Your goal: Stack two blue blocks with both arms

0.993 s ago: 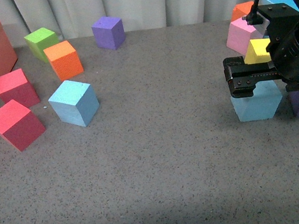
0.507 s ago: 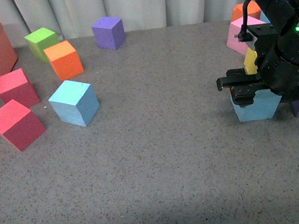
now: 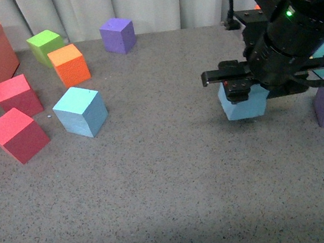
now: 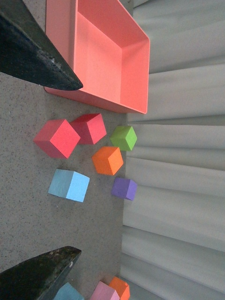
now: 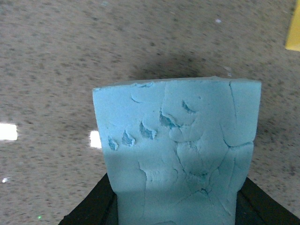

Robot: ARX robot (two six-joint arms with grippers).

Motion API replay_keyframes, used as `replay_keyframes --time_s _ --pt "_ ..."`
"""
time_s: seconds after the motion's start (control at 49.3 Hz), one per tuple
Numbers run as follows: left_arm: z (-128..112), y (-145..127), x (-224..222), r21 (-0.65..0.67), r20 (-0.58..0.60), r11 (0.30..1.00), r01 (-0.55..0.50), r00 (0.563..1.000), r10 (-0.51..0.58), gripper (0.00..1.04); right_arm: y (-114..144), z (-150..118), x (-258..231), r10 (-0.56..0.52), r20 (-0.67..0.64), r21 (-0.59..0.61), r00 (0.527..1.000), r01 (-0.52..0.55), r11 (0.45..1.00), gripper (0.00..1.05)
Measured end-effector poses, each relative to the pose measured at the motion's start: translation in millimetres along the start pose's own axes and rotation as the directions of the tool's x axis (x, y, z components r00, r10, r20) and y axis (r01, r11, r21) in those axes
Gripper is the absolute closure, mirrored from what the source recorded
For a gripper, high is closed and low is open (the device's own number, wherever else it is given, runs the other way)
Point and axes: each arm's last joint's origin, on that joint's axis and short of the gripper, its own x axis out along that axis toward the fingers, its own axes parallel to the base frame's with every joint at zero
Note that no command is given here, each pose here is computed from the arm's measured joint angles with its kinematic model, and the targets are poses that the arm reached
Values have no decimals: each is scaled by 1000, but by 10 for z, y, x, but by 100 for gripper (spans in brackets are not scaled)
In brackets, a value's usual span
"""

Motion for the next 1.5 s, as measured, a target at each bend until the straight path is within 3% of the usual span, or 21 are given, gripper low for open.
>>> replay_keyframes --time_s 0.405,0.811,1.095,1.176,1.399,1.459,1.5 --pt "0 0 0 0 0 1000 0 1000 0 7 679 195 203 73 -38 -67 997 -75 995 63" --pt "0 0 0 0 0 1000 0 1000 0 7 995 360 365 63 -81 -43 995 -67 997 63" --pt "0 0 0 0 0 1000 0 1000 0 7 1011 381 306 118 -43 3 992 -118 993 21" --pt "0 0 0 0 0 1000 0 1000 0 7 993 379 169 130 7 -4 992 -130 992 8" --pt "0 0 0 0 0 1000 0 1000 0 7 916 434 -301 139 195 -4 971 -141 990 10" --pt "0 0 0 0 0 1000 0 1000 0 7 883 434 -328 81 350 -25 933 -78 997 15" --pt "1 0 0 0 1 1000 0 1000 0 7 832 402 -334 23 470 -41 882 -4 999 20"
